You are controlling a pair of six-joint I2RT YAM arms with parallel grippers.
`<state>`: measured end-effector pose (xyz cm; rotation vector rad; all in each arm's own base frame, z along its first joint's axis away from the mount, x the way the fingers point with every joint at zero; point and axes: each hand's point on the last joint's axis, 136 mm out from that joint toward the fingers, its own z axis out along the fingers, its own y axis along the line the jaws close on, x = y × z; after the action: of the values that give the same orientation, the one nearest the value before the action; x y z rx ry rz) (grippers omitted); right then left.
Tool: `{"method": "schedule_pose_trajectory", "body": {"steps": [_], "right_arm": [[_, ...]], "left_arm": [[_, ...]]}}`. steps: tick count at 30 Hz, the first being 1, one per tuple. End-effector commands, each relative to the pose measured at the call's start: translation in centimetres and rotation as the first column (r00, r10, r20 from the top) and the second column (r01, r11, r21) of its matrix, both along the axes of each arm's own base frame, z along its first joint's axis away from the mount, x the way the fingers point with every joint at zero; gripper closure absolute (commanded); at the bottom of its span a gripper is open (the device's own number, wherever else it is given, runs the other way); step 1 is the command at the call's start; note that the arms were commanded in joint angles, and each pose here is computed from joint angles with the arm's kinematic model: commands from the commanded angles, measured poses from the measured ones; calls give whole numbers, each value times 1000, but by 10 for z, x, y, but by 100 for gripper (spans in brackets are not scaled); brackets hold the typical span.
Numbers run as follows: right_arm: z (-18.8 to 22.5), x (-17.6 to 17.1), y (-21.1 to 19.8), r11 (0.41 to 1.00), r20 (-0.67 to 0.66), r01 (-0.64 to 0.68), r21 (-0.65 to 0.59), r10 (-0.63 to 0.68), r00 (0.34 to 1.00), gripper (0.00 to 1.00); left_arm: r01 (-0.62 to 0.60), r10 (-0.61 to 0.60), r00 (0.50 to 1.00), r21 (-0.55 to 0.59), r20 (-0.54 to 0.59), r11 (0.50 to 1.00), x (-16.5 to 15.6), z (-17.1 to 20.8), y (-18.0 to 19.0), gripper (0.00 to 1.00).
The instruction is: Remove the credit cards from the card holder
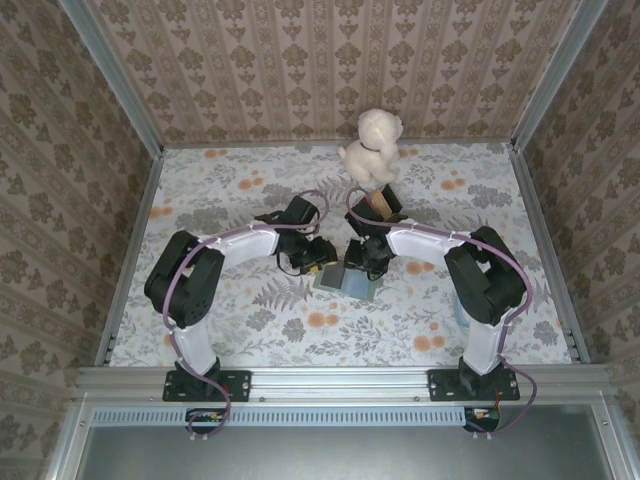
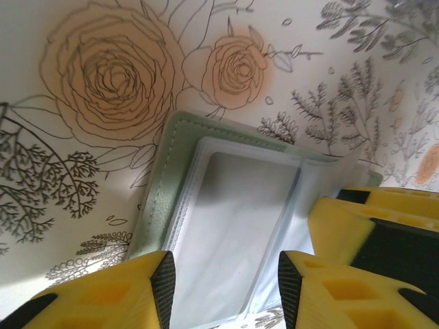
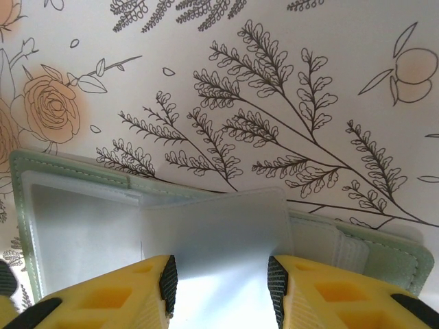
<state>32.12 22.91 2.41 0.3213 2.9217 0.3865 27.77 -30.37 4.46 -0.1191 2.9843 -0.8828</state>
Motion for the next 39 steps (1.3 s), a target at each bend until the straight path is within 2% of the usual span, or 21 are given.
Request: {"method": "schedule_pose_trajectory", "body": {"steps": [1,18,24,29,33,39], "right_arm": [[-19,-3,-10,999,-29,26,-27,-26,999,55],[-24,-8,-11,999,-48,33,-13,-33,998,55],[-25,-9,-11,999,-50,35,-13,-35,998,55],[-26,-9,-11,999,-55,35,-11,-35,998,55],[-27,-9,-11,999,-59,34,-11,-35,998,55],[-30,-10,-11,999,-66,33,-11,-34,997,55]], "left_arm": [[12,-12,999,8,-39,1000,-7,-8,-4,53],[40,-39,999,17,-37,999,-8,-8,-8,47],[41,-42,999,89,3,995,-5,-4,4,47],[49,-49,999,84,-10,995,-7,-8,3,55],[61,-59,998,64,-27,996,-10,-12,-3,57],[76,-76,997,-10,-18,997,-9,-2,-15,69]]}}
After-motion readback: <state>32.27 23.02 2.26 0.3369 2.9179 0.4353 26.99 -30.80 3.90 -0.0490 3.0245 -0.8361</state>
